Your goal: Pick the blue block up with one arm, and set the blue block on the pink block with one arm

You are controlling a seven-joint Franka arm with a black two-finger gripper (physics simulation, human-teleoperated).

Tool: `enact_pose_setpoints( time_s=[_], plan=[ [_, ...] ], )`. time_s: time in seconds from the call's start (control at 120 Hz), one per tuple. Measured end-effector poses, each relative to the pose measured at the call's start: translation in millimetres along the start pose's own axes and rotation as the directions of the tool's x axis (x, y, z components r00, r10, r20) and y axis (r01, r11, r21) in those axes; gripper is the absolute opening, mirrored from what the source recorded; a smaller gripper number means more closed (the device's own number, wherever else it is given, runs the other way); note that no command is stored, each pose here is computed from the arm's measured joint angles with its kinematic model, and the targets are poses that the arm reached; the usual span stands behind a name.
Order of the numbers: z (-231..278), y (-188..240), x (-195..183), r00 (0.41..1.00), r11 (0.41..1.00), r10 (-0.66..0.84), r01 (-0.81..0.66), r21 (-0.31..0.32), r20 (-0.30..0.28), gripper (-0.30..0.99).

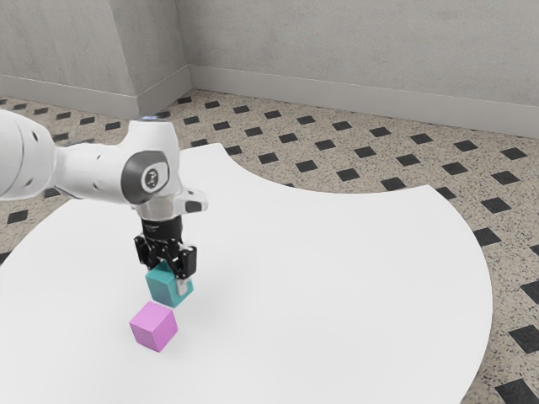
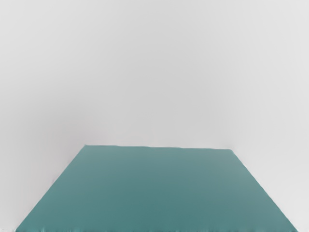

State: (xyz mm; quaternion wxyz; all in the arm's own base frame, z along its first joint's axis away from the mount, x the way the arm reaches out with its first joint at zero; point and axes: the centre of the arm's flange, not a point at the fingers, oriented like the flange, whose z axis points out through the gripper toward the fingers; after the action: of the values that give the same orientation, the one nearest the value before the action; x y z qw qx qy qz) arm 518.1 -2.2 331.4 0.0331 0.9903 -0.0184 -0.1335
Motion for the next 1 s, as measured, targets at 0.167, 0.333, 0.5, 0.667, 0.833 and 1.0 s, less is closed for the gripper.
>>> enact_pose_setpoints(
  time_s=[0.167, 0.333, 0.5, 0.667, 0.833, 1.0],
  plan=[
    [10, -4, -8, 1.0, 1.0, 0.014, -0.014, -0.004, 0.023, 0.41],
    [10, -13, -16, 0.999, 1.0, 0.02, -0.019, -0.011, 0.026, 0.41],
    [16, -11, -25, 0.998, 0.999, 0.042, -0.041, -0.023, 0.041, 0.41],
    [15, -12, -29, 0.997, 0.998, 0.052, -0.05, -0.029, 0.056, 0.41],
    [15, -17, -34, 0.995, 0.998, 0.051, -0.048, -0.031, 0.087, 0.41],
    [14, -38, -41, 0.993, 0.999, 0.023, -0.02, -0.028, 0.119, 0.41]
  ],
)
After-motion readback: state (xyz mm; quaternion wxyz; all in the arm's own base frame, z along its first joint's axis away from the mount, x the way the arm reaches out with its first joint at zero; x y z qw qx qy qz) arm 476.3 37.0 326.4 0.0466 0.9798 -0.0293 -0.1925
